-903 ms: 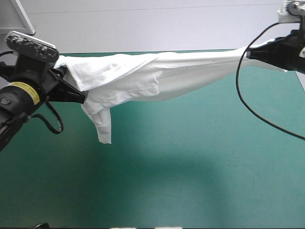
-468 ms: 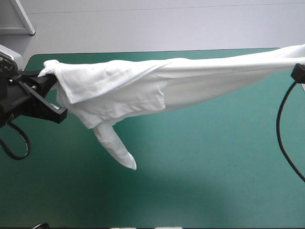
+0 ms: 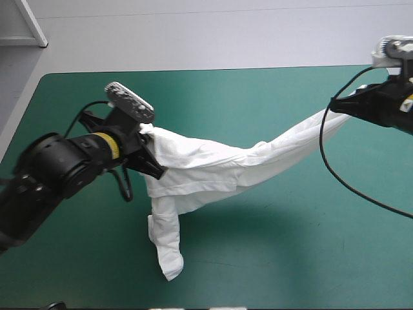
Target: Fold the cloth
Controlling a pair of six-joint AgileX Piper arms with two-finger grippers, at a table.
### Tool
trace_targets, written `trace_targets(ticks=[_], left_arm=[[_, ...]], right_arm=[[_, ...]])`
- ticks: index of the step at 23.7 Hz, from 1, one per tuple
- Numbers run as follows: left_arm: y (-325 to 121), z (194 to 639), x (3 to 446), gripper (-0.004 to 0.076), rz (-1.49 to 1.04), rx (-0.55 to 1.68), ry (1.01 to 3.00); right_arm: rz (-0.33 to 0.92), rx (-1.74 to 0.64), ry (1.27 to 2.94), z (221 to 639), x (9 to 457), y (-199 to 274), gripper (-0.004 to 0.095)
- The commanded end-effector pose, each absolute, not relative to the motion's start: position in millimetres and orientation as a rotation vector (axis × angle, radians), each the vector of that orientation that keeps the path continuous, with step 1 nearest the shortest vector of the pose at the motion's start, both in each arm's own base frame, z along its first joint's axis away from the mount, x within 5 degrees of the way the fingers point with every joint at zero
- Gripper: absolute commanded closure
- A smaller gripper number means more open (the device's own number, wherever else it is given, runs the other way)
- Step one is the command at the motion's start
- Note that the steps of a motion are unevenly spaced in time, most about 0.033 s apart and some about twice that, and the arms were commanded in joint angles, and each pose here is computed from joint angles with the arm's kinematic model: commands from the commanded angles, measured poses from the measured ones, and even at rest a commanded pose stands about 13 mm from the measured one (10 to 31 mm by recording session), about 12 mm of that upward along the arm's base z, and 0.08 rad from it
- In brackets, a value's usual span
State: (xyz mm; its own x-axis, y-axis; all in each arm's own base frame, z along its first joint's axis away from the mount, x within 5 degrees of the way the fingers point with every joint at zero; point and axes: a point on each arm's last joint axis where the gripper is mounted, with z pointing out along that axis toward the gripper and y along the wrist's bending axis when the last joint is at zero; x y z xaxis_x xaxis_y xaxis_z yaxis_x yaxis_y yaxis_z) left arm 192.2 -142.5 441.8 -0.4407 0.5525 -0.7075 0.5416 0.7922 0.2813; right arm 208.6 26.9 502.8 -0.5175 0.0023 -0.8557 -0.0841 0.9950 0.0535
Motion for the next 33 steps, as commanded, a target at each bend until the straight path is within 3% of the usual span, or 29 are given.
trace_targets(ticks=[1,12,15,16,18,20,21,22,24,26,33], left_arm=[[-151,435,219,0.0734,-0.065,0.718,2.047],[-154,348,350,0.0734,-0.145,0.484,2.078],[-160,308,383,0.0731,-0.143,0.477,2.081],[-161,301,386,0.072,-0.145,0.48,2.083],[-165,289,394,0.0616,-0.15,0.486,2.074],[-167,288,398,0.0419,-0.155,0.49,2.033],[-168,292,399,0.0258,-0.155,0.491,2.01],[-167,298,399,0.0148,-0.152,0.488,2.005],[-164,316,396,0.01,-0.127,0.489,2.03],[-158,342,389,0.0112,-0.063,0.507,2.044],[-123,408,322,0.0113,-0.013,0.443,2.233]], right_arm=[[0.071,-0.058,2.022,479,244,27,0.0926],[0.038,-0.111,2.032,374,367,42,0.0926],[0.029,-0.15,2.046,326,406,48,0.0926],[0.03,-0.15,2.058,318,411,49,0.0925],[0.033,-0.153,2.063,304,421,50,0.0896],[-0.009,-0.225,2.04,302,423,51,0.0726],[-0.028,-0.255,2.035,305,422,51,0.0511],[-0.007,-0.221,2.058,306,419,50,0.0305],[0.041,-0.114,2.148,308,410,48,0.0029],[0.032,-0.101,2.216,317,396,46,-0.0008],[0.012,-0.078,2.279,376,332,36,0.0092]])
